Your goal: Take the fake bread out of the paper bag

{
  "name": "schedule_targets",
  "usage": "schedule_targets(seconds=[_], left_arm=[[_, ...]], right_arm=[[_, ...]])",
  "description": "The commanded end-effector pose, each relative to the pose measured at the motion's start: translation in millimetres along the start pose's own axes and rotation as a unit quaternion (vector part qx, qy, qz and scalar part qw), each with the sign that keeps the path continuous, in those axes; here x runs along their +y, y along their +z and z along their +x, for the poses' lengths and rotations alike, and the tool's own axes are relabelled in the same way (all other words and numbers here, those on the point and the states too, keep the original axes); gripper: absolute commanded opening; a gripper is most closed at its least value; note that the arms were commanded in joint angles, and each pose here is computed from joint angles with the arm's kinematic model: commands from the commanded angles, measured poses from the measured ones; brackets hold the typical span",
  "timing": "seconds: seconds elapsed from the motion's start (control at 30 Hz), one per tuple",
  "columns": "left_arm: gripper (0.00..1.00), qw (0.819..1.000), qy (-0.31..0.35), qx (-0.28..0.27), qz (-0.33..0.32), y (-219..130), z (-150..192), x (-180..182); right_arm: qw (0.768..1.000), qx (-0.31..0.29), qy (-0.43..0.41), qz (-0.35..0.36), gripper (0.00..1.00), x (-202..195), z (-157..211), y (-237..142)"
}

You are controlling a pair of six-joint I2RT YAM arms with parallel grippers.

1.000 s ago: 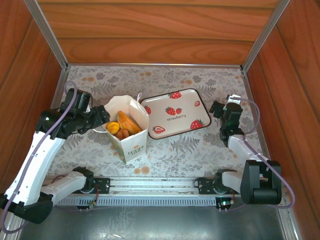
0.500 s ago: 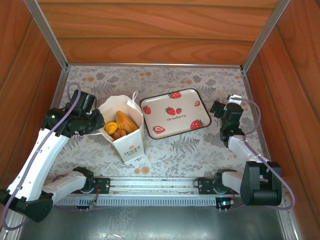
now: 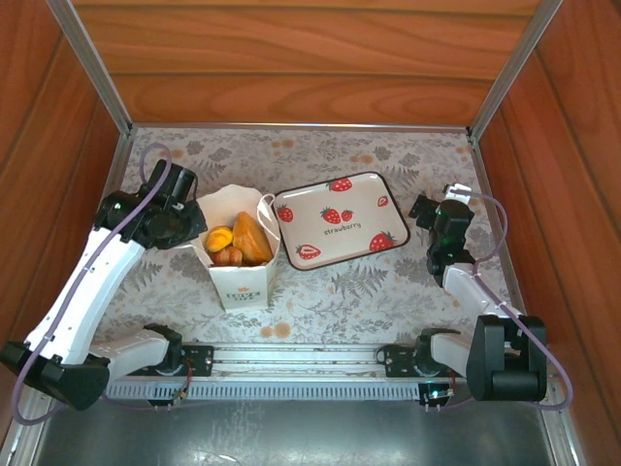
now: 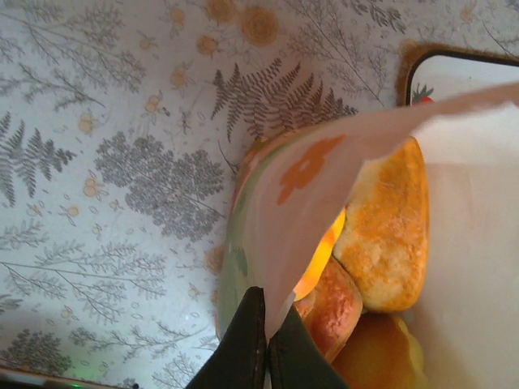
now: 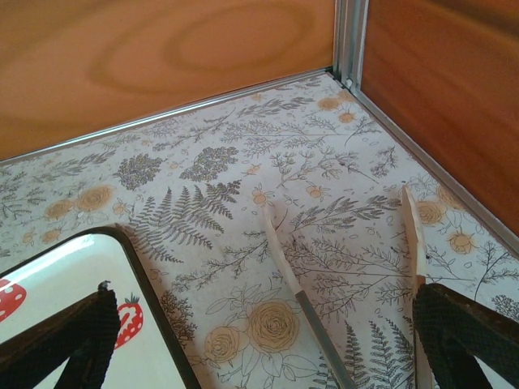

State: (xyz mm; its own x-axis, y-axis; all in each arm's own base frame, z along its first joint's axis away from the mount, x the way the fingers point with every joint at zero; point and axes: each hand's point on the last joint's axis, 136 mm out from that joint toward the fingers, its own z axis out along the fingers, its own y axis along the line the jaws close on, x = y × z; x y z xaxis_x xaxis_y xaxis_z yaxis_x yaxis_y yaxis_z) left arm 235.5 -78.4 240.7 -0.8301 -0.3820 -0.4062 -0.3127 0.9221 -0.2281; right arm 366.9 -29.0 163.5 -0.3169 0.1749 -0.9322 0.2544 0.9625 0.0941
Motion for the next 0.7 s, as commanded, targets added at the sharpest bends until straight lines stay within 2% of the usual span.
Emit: schedule_targets(seconds=[0.0,0.27,0.67], left_arm=[[0.00,0.997,0.018,-0.066,-0.022,-9.7,-32.2,0.0],[0.00,0.996,0.028,-0.081,-0.016,11.8,-72.0,-14.8],[0.00,0.995,0.015,-0.087,0.045,46.1,-137.8,-32.6]], right_arm=[[1.000,-0.009,0.009,0.011,1.00,-6.1,-2.3,-2.8],[1.000,0.000,0.006,0.014,1.00,-6.4,-1.1,-1.1],[0.996,0.080,-0.007,0.023,1.00,-0.4,10.1,22.1]])
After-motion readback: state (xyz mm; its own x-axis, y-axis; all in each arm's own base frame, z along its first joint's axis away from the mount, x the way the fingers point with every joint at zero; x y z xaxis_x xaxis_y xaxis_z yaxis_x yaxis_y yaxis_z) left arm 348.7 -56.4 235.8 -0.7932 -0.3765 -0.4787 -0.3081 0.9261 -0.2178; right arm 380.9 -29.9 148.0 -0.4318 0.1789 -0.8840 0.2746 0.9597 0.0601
